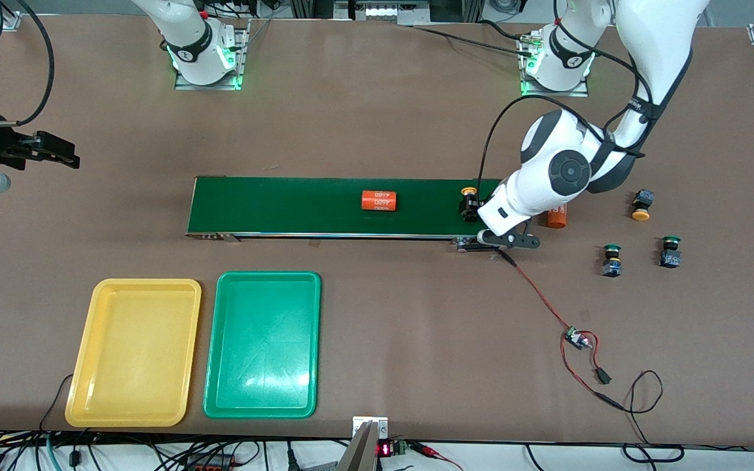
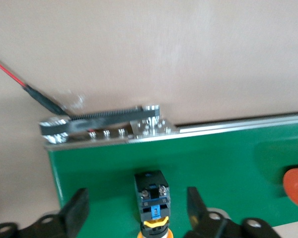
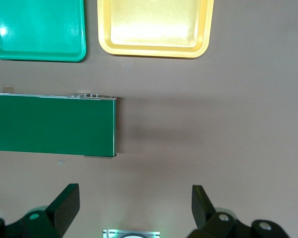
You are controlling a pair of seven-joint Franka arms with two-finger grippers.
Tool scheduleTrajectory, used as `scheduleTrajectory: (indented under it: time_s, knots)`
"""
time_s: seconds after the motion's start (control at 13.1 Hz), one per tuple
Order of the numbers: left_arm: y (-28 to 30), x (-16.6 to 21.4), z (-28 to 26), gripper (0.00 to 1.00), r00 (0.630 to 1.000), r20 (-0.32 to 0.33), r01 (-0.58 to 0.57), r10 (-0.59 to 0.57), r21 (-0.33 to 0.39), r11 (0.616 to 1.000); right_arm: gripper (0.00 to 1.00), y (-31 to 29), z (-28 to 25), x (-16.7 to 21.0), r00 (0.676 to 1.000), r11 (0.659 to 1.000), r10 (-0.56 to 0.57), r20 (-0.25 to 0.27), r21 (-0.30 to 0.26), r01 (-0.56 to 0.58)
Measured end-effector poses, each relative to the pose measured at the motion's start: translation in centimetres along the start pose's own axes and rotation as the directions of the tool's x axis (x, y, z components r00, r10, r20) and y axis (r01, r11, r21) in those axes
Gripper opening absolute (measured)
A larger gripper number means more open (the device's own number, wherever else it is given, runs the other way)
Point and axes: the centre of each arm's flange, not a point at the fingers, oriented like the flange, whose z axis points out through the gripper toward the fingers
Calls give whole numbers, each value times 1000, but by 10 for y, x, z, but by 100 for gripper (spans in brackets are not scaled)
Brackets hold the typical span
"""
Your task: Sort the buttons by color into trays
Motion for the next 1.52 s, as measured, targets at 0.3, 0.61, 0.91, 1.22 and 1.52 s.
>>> scheduleTrajectory:
  time_s: [0.3, 0.61, 0.91, 1.22, 1.52]
  knots:
    - [-69, 12, -75, 100, 992, -50, 120, -118, 42, 992, 100, 0, 3, 2, 1000, 1000, 0, 7, 0, 0]
    - [-236, 26, -79, 100, 959, -69, 283, -276, 149, 947, 100, -5, 10, 4, 1000, 1000, -7, 19, 10, 7]
    - [-348, 13, -66, 100, 978, -8, 205, -206, 138, 969, 100, -19, 27, -8, 998, 998, -15, 57, 61, 12]
    - [-429, -19, -47, 100, 998, 61, 30, -35, 79, 996, 100, -60, 38, -36, 998, 998, 39, 56, 54, -42]
    - [-439, -52, -1, 100, 985, 172, -37, 25, 67, 997, 100, -144, 54, -63, 998, 998, 54, 30, 24, -54]
